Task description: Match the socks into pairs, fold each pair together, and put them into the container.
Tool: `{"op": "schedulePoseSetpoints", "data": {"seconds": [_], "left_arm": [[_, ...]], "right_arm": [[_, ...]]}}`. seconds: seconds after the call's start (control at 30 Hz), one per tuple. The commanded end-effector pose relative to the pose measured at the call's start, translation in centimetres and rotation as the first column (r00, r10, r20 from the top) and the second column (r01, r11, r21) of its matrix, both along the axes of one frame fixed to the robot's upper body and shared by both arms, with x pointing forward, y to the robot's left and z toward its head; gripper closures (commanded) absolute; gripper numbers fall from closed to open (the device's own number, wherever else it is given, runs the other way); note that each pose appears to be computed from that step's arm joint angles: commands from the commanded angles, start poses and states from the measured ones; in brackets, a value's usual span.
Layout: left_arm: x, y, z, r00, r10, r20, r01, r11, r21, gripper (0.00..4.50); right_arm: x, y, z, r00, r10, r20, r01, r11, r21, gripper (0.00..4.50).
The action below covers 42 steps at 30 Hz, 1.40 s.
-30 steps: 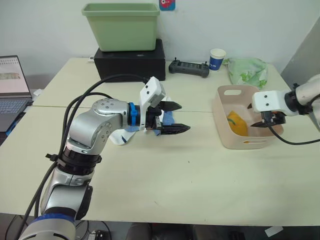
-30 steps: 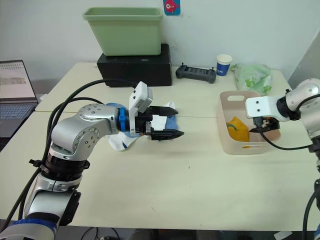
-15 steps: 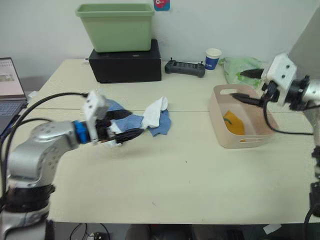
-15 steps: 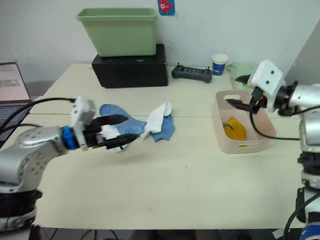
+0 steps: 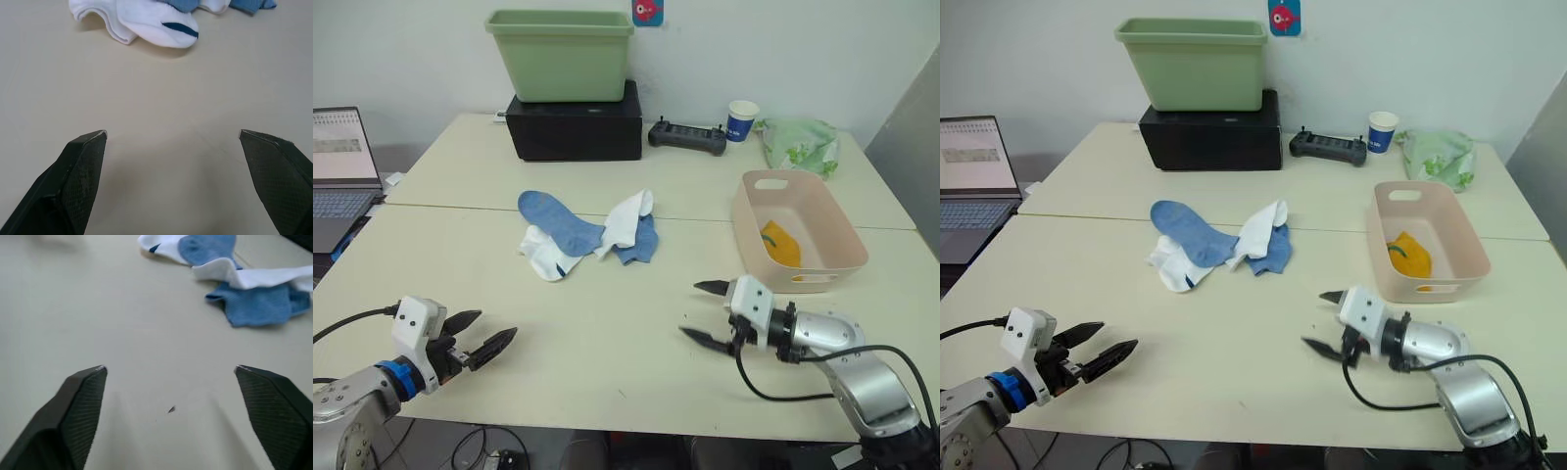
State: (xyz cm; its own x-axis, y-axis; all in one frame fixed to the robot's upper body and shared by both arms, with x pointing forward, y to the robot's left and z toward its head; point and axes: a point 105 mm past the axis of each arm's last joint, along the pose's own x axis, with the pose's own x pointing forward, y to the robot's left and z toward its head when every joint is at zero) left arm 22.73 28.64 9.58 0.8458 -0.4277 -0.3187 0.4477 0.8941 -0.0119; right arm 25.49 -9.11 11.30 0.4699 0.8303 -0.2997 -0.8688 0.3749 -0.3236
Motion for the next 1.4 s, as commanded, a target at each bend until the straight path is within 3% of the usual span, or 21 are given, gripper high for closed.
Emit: {"op": "schedulePoseSetpoints", "data": {"seconds": [0.03, 0.4, 0.53, 0.63, 0.73, 1.07, 1.4], "left_arm": [[-0.2, -0.2, 1.0, 0.999, -0.009, 0.047, 0.008, 1.0, 0.009, 0.0], [1.4, -4.0, 3.0, 0.988, -0.105, 0.11, 0.111, 0.993, -0.049, 0.0], [1.3, -4.2, 3.0, 0.988, -0.115, 0.107, 0.12, 0.992, -0.046, 0.0], [1.0, -4.7, 3.3, 0.984, -0.141, 0.111, 0.147, 0.988, -0.043, 0.0], [0.8, -5.2, 3.7, 0.98, -0.169, 0.11, 0.175, 0.984, -0.047, 0.0], [1.0, -5.8, 5.1, 0.97, -0.2, 0.141, 0.205, 0.979, -0.021, 0.0], [1.3, -6.0, 4.9, 0.969, -0.2, 0.146, 0.206, 0.978, -0.022, 0.0]], "right_arm": [[-0.5, 1.0, 1.9, 0.996, 0.032, 0.081, -0.035, 0.999, 0.036, 0.03], [2.5, 3.9, 2.8, 0.974, 0.051, 0.22, -0.041, 0.998, -0.047, 0.03], [4.4, 5.9, 3.0, 0.952, 0.049, 0.303, -0.022, 0.996, -0.089, 0.03], [7.5, 9.4, 3.9, 0.923, 0.002, 0.385, 0.042, 0.994, -0.105, 0.03], [9.1, 11.5, 3.6, 0.906, 0.002, 0.422, 0.064, 0.988, -0.142, 0.03], [13.1, 13.6, 2.8, 0.88, 0.003, 0.475, 0.121, 0.966, -0.23, 0.03], [13.6, 14.9, 2.0, 0.897, 0.039, 0.44, 0.077, 0.967, -0.241, 3.4]]}}
